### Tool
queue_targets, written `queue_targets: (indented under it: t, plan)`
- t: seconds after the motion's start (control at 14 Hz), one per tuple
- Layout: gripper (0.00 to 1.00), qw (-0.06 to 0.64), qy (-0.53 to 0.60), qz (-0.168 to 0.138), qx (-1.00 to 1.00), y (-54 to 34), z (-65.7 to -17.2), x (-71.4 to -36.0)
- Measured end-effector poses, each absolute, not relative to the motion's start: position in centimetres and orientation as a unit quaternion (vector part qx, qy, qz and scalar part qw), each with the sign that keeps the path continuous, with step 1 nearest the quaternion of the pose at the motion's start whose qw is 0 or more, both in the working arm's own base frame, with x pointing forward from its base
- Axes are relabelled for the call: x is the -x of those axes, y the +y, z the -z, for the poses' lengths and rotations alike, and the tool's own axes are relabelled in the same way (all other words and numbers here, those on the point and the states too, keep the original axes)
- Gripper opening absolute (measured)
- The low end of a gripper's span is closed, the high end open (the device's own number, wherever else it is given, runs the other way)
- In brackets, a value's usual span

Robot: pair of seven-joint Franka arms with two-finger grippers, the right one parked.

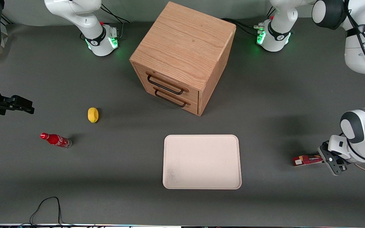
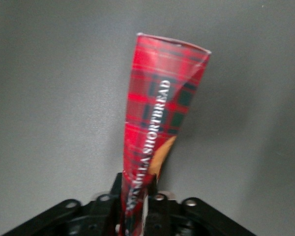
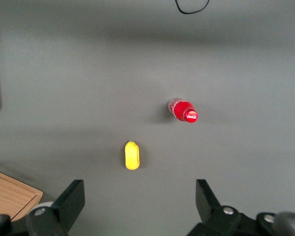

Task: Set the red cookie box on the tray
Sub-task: 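Close the left gripper on the box's end and lift it, then carry the box over the white tray and lower it onto the tray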

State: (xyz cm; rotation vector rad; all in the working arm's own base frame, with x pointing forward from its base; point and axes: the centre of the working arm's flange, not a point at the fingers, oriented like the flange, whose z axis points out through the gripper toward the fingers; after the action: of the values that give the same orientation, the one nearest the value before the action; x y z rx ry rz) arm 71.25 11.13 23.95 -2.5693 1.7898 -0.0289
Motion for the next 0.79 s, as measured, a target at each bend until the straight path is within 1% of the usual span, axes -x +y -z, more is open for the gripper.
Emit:
queue_targets:
  t: [0.07,0.14,0.29,0.43,0.64,0.79]
  plan:
    - [0.07,0.008,0.572,0.012,0.82,11.1,-24.0,-71.3]
    - [0.04,0.01,0.571,0.014,0.82,11.1,-24.1,-71.4]
    - [0.04,0.011,0.562,0.018,0.827,10.8,-24.9,-71.6]
    - [0.04,0.003,0.532,0.014,0.847,10.4,-27.1,-71.6]
    - [0.04,-0.016,0.466,0.002,0.885,8.2,-33.4,-71.1]
    - [0.04,-0.027,0.405,-0.016,0.914,5.0,-38.2,-70.2]
